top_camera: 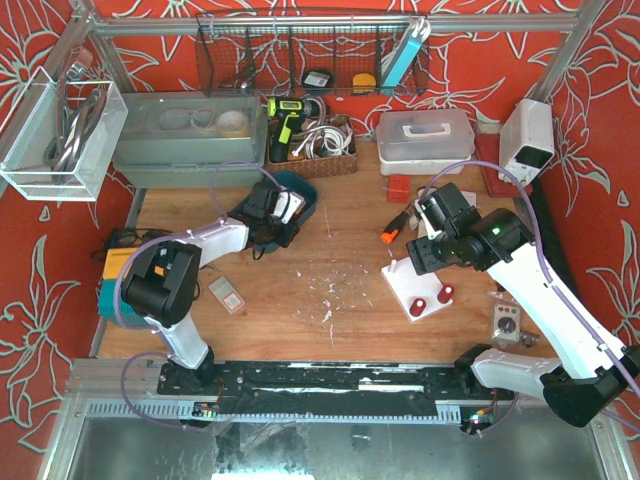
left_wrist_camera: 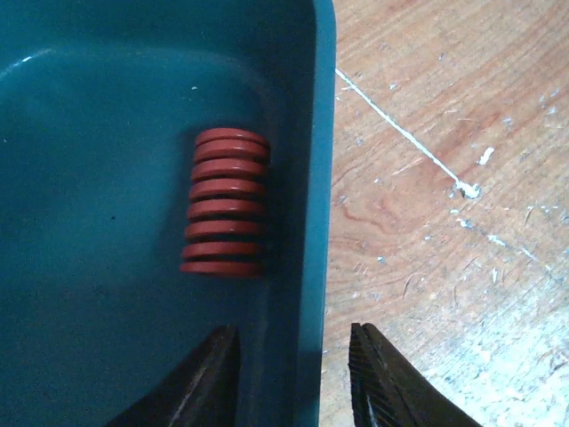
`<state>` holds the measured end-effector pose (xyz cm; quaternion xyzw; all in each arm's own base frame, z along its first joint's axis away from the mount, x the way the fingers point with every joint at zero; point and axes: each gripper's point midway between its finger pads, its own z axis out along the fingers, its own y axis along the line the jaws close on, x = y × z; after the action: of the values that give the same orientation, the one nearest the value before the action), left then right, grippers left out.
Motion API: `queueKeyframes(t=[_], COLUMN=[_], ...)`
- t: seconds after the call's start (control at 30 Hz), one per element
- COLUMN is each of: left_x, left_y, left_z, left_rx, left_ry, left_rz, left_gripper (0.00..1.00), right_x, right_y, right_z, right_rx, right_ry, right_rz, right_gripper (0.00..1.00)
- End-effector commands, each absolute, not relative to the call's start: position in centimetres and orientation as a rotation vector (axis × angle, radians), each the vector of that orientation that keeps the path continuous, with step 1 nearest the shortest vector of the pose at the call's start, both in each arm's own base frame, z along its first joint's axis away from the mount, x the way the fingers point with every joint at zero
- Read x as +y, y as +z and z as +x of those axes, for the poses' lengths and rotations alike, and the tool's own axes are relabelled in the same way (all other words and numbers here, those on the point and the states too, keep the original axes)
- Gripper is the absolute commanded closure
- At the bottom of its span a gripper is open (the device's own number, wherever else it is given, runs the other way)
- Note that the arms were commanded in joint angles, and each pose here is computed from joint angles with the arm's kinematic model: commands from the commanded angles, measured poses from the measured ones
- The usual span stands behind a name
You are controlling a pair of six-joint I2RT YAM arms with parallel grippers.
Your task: Install the large spring
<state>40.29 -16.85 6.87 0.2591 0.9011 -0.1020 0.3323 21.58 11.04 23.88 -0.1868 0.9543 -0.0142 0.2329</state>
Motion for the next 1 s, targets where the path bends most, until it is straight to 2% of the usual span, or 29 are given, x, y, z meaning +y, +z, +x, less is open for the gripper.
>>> queueKeyframes(t=[0.0, 0.1, 0.23, 0.3, 0.47, 0.53, 0.7, 0.97], left_x=[-16.7, -16.8, -16.0, -15.3, -13.2, -13.3, -15.0, -16.7], left_y=[7.8, 9.6, 12.2, 13.5, 14.6, 13.8, 10.3, 7.6], left_z=[39.9, 39.7, 40.0, 40.6, 44.1, 45.3, 46.8, 45.2], left_rx=[2.378, 2.373, 2.343, 2.316, 2.322, 2.365, 2.525, 2.576], left_ry=[-0.302, -0.327, -0.302, -0.268, -0.309, -0.352, -0.415, -0.575], left_rz=[0.598, 0.556, 0.465, 0.425, 0.252, 0.284, 0.444, 0.534], left_gripper=[0.58, 0.47, 0.45, 0.48, 0.63, 0.65, 0.59, 0.48], right_x=[10.8, 10.8, 10.8, 10.9, 11.4, 11.4, 11.2, 11.1], right_y=[23.6, 23.7, 23.9, 24.0, 23.9, 24.1, 24.7, 25.6], right_z=[21.2, 21.1, 21.0, 20.8, 20.7, 20.7, 20.7, 21.7], right_rx=[2.642, 2.649, 2.658, 2.664, 2.693, 2.702, 2.721, 2.749], right_ry=[-0.040, -0.034, -0.025, -0.021, 0.008, 0.004, -0.033, -0.106], right_rz=[-0.499, -0.498, -0.495, -0.501, -0.501, -0.503, -0.529, -0.503], right_gripper=[0.17, 0.17, 0.17, 0.17, 0.18, 0.18, 0.19, 0.19])
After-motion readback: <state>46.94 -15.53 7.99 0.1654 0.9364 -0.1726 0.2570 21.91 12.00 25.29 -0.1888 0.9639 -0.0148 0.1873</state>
